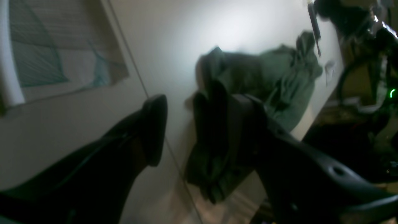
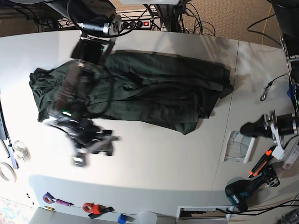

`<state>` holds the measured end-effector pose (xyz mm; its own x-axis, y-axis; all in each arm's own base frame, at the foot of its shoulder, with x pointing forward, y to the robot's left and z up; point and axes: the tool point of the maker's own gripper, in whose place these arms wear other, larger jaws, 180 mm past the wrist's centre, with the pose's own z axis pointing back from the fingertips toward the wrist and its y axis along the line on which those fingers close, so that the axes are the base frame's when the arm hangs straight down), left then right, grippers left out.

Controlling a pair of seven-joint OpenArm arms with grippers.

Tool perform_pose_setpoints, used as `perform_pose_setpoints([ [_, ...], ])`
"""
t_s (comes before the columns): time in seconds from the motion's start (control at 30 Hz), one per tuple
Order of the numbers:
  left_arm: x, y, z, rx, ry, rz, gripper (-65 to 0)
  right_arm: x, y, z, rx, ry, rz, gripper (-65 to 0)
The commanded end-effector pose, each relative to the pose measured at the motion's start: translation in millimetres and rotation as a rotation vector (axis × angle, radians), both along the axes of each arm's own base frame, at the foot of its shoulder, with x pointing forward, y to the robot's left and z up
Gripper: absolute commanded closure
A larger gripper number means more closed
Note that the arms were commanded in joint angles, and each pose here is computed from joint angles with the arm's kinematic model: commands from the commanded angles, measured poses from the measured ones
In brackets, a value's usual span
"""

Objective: Layout the t-shirt on the table in an organized manner, then fold the t-shirt properly
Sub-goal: 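Lay the sleeve across the shirt, release, and withdraw the right gripper, then grasp the shirt's side edge with the left gripper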

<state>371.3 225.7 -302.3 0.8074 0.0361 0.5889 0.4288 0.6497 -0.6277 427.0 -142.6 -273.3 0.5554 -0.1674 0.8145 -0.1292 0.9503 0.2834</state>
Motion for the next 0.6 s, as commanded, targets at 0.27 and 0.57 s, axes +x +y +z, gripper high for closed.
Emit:
perform_pose_setpoints([
  [0.27, -50.4, -15.9, -19.7, 0.048, 0.009, -0.093, -43.0, -62.5, -109.3, 7.9, 0.227, -0.114, -0.111, -28.8],
  [0.57, -86.9, -24.3, -58.5, 0.041, 0.164, -0.075, -45.6, -131.6, -170.1, 9.8, 0.227, -0.134, -0.133, -28.8],
])
